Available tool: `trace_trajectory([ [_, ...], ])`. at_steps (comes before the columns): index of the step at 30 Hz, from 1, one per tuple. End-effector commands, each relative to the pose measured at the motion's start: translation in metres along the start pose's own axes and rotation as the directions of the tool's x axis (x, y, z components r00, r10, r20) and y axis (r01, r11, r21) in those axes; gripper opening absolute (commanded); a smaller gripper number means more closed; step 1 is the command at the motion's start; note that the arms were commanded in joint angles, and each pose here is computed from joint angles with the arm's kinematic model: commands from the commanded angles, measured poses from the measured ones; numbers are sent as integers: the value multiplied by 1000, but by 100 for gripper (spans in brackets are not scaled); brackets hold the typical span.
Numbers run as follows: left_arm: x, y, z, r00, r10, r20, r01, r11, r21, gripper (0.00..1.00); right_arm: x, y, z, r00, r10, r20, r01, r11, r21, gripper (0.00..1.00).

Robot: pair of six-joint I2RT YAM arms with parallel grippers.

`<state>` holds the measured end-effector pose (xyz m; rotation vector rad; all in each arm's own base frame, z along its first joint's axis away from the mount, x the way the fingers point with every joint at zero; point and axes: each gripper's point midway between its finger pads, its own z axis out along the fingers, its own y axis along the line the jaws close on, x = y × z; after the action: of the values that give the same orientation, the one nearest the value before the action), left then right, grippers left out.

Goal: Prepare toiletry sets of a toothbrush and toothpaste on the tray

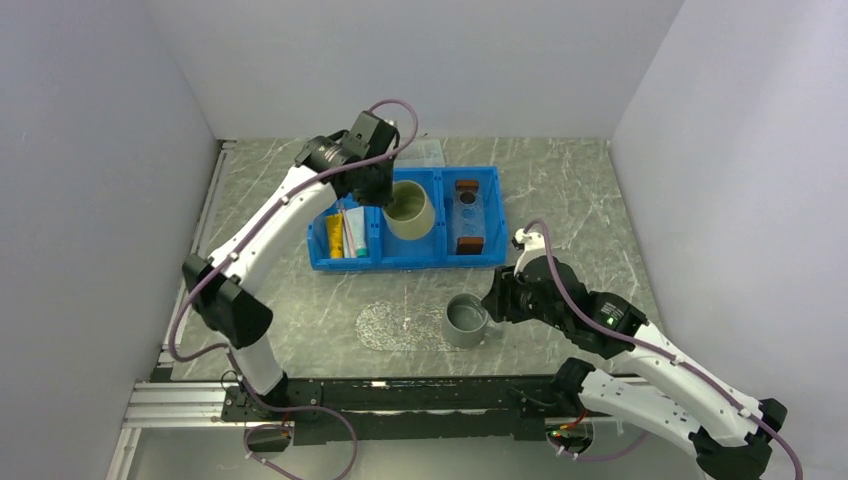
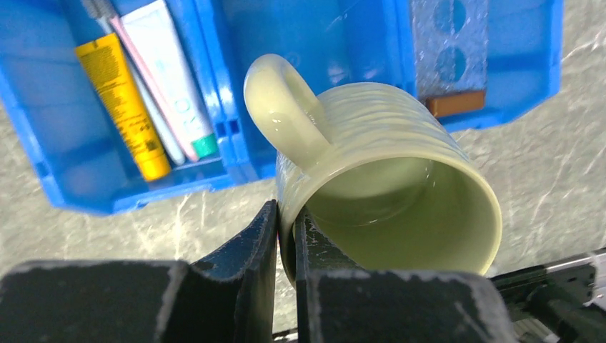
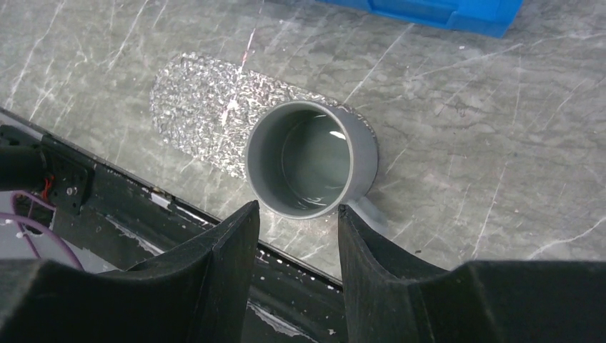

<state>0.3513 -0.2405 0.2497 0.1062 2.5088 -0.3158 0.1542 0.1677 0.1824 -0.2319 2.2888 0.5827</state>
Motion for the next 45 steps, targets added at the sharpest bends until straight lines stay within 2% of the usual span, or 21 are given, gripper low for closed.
trace_trajectory([
  [1,-3,10,-49,992,28,122,-26,1000,-16,0,-25,7,-7,997,14,69,-14,1000,2,47],
  [11,74,48,-87,994,12,111,-7,999,-40,0,-28,0,-6,997,11,73,-14,999,47,47],
  [20,127,65,-88,990,-94,103,92,996,17,0,-24,-6,-1,997,34,70,-40,995,88,47],
  [32,178,68,-50,988,-153,12,153,988,35,0,-17,-13,1,995,78,58,-84,989,120,47],
  [45,196,61,-17,985,-170,-40,172,984,54,0,-6,-22,9,992,113,47,-120,979,162,47],
])
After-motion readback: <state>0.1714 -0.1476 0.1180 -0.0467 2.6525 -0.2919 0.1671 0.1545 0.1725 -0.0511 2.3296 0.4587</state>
